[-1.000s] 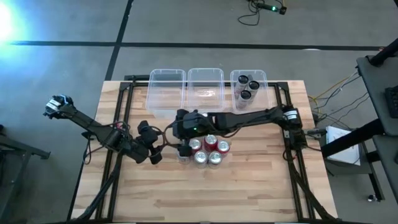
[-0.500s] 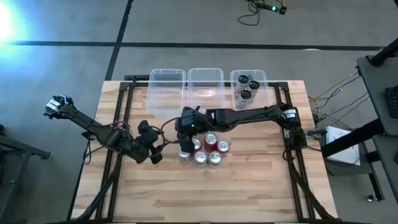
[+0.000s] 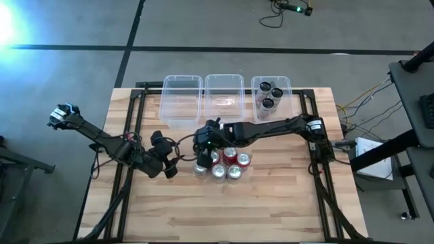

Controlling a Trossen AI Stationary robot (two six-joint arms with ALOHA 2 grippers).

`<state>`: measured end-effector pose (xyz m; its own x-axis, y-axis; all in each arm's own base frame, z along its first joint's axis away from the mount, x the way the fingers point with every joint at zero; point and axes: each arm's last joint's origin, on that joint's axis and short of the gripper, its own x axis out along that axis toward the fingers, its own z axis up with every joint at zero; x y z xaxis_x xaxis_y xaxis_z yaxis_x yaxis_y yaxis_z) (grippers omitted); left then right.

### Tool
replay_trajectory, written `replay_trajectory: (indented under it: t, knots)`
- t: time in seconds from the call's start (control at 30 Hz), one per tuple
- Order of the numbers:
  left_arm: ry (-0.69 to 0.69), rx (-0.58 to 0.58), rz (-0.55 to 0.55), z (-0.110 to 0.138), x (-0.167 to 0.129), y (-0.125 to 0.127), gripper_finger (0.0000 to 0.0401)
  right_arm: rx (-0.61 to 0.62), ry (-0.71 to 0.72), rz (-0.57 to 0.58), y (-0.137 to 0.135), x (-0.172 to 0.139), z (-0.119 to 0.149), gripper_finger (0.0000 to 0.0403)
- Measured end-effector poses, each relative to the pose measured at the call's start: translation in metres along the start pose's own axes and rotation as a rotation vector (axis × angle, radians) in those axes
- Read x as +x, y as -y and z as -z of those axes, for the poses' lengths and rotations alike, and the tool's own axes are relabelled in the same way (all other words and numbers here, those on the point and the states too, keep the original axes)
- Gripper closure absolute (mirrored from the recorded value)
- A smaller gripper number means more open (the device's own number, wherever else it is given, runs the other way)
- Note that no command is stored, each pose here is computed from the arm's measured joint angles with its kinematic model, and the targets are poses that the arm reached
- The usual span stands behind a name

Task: Sort soda cans
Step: Put the white-pink soda can into the right transparent bin

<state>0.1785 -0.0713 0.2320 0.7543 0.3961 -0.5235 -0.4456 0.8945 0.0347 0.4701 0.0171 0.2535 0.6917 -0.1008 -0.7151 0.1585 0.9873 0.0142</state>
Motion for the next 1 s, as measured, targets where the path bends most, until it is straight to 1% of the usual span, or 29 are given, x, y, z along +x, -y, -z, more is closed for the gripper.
replay_trajectory:
  t: [0.13, 0.3, 0.43, 0.6, 0.77, 1.0]
  knots:
    - [-0.001, 0.002, -0.001, 0.0, 0.0, 0.0, 0.0159, -0.003, -0.01, 0.0, -0.001, 0.002, 0.004, 0.0055]
    - [-0.001, 0.002, -0.001, 0.0, 0.0, 0.0, 0.0159, -0.007, -0.027, 0.002, -0.001, 0.006, 0.01, 0.0084]
    - [0.0, 0.001, 0.0, 0.0, 0.0, 0.0, 0.0159, -0.035, -0.027, 0.001, -0.001, 0.008, 0.012, 0.0106]
    - [0.001, 0.0, 0.0, 0.0, 0.0, 0.0, 0.0159, -0.05, -0.018, 0.0, -0.001, 0.01, 0.013, 0.0121]
    - [0.001, -0.001, 0.001, 0.0, 0.0, 0.0, 0.0159, -0.073, -0.008, -0.002, -0.001, 0.014, 0.014, 0.0122]
    - [0.001, -0.001, 0.001, 0.0, 0.0, 0.0, 0.0159, -0.099, -0.023, 0.002, -0.002, 0.028, 0.021, 0.0101]
